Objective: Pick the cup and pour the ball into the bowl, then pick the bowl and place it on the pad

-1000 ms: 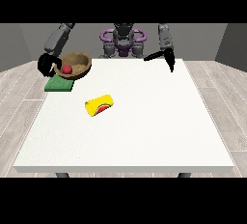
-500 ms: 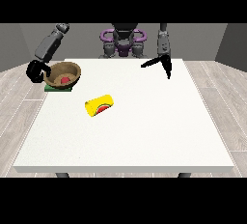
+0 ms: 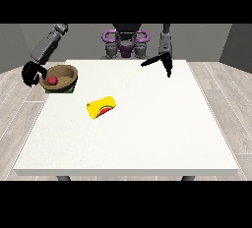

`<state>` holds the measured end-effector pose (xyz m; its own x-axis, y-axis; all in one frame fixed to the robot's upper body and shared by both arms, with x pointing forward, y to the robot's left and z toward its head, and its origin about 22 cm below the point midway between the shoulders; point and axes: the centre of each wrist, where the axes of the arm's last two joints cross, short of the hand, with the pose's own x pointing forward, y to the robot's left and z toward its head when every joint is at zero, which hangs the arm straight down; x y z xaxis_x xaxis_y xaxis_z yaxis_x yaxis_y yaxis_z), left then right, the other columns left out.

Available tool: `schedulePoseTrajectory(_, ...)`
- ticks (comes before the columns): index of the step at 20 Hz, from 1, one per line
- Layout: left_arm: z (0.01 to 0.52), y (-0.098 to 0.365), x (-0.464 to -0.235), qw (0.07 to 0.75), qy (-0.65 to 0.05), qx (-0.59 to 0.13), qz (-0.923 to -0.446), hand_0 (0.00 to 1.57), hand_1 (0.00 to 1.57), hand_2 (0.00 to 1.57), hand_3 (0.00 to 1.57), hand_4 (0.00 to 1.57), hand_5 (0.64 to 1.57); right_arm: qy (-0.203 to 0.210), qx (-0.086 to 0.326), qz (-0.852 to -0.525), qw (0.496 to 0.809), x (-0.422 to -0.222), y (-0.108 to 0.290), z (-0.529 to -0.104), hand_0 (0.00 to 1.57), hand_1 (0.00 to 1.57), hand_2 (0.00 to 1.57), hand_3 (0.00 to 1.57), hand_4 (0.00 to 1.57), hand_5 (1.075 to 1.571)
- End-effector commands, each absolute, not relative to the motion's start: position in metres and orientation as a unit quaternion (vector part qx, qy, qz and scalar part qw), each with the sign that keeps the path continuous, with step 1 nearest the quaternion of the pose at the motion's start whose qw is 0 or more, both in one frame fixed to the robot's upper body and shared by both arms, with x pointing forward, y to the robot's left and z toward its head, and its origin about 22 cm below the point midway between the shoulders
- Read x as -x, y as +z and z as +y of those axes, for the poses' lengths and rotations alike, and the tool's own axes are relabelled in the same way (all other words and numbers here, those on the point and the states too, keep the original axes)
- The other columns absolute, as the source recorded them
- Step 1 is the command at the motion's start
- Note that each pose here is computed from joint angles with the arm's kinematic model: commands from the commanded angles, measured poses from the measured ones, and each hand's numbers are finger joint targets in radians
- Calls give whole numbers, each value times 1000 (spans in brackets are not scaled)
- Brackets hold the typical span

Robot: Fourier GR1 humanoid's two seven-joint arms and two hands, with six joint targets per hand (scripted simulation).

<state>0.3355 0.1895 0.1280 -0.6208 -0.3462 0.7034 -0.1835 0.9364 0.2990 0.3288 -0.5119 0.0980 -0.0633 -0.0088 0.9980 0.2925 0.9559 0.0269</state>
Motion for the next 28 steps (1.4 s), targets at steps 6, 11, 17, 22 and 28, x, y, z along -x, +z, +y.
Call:
schedulePoseTrajectory(6, 207, 120, -327, 453, -94, -128, -877, 0, 0, 0, 0, 0, 1566, -145, 80, -676, 718, -313, 95, -529, 1571, 1571, 1571, 263, 736, 1570)
schedulePoseTrajectory(11, 206, 128, -327, 433, -99, -122, -888, 0, 0, 0, 0, 0, 1567, -120, 89, -680, 718, -324, 93, -517, 1571, 1571, 1571, 1023, 731, 1569)
schedulePoseTrajectory(17, 201, 120, -312, 452, -111, -122, -877, 0, 0, 0, 0, 0, 1565, -87, 130, -624, 765, -301, 75, -530, 1571, 1571, 1571, 1318, 654, 1552)
schedulePoseTrajectory(22, 198, 141, -307, 403, -91, -129, -901, 0, 0, 0, 0, 0, 1565, -103, 211, -662, 712, -293, 138, -561, 359, 359, 512, 616, 0, 1506)
schedulePoseTrajectory(28, 214, 142, -298, 412, -79, -130, -898, 0, 0, 0, 0, 0, 1566, -105, 207, -660, 714, -294, 120, -555, 0, 0, 375, 209, 0, 1481)
